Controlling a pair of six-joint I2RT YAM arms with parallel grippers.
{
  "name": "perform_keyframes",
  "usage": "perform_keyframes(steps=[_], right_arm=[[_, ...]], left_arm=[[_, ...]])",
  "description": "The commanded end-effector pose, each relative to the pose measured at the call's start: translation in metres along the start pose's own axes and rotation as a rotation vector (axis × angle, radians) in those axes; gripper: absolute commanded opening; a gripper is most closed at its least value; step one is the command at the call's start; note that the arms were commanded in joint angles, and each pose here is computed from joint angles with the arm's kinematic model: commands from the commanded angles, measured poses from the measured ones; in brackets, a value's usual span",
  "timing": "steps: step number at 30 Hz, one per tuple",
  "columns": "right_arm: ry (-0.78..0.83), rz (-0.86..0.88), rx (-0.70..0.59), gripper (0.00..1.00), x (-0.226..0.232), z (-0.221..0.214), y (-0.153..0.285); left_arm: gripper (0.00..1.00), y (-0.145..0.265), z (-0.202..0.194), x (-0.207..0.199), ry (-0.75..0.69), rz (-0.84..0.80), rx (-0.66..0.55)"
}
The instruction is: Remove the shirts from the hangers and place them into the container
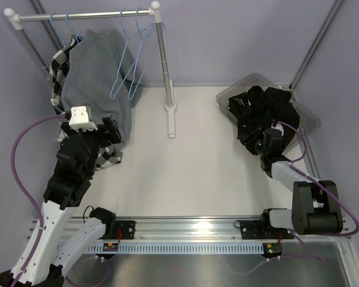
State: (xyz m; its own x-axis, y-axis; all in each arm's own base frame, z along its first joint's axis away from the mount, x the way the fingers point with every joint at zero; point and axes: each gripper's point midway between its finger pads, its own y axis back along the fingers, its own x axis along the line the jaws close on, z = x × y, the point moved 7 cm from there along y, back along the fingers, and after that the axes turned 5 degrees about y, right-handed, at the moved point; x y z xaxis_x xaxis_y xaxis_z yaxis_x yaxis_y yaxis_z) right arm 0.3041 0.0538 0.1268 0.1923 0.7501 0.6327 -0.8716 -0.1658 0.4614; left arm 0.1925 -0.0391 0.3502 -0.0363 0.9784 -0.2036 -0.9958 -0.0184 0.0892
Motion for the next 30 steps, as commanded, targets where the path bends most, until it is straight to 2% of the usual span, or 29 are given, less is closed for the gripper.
perform_keyframes(steps=[1,4,7,18,22,30], right_arm=[[-0.02,0.041,-0.09,0.48,0.01,0.015,-0.004],[-0.022,0.045,-0.095,0.42,0.011,0.017,-0.004],[-0.025,0.043,-0.095,0.32,0.011,0.016,-0.004],[-0.006,0.022,-0.125,0.05,0.021,0.034,-0.001],[0.011,0.012,-0.154,0.0,0.028,0.046,-0.001],[0.033,-0.028,-0.205,0.0,0.044,0.086,-0.004]], left_arm=[[0.99,0.0,0.011,-0.001,0.02,-0.008,-0.061],[0.99,-0.001,0.011,-0.002,0.019,-0.009,-0.057],[0.99,0.0,0.011,-0.002,0.022,-0.013,-0.06],[0.99,-0.001,0.011,-0.003,0.02,-0.017,-0.056],[0.99,-0.001,0.011,-0.003,0.02,-0.017,-0.056],[0.99,0.0,0.011,-0.002,0.02,-0.013,-0.06]])
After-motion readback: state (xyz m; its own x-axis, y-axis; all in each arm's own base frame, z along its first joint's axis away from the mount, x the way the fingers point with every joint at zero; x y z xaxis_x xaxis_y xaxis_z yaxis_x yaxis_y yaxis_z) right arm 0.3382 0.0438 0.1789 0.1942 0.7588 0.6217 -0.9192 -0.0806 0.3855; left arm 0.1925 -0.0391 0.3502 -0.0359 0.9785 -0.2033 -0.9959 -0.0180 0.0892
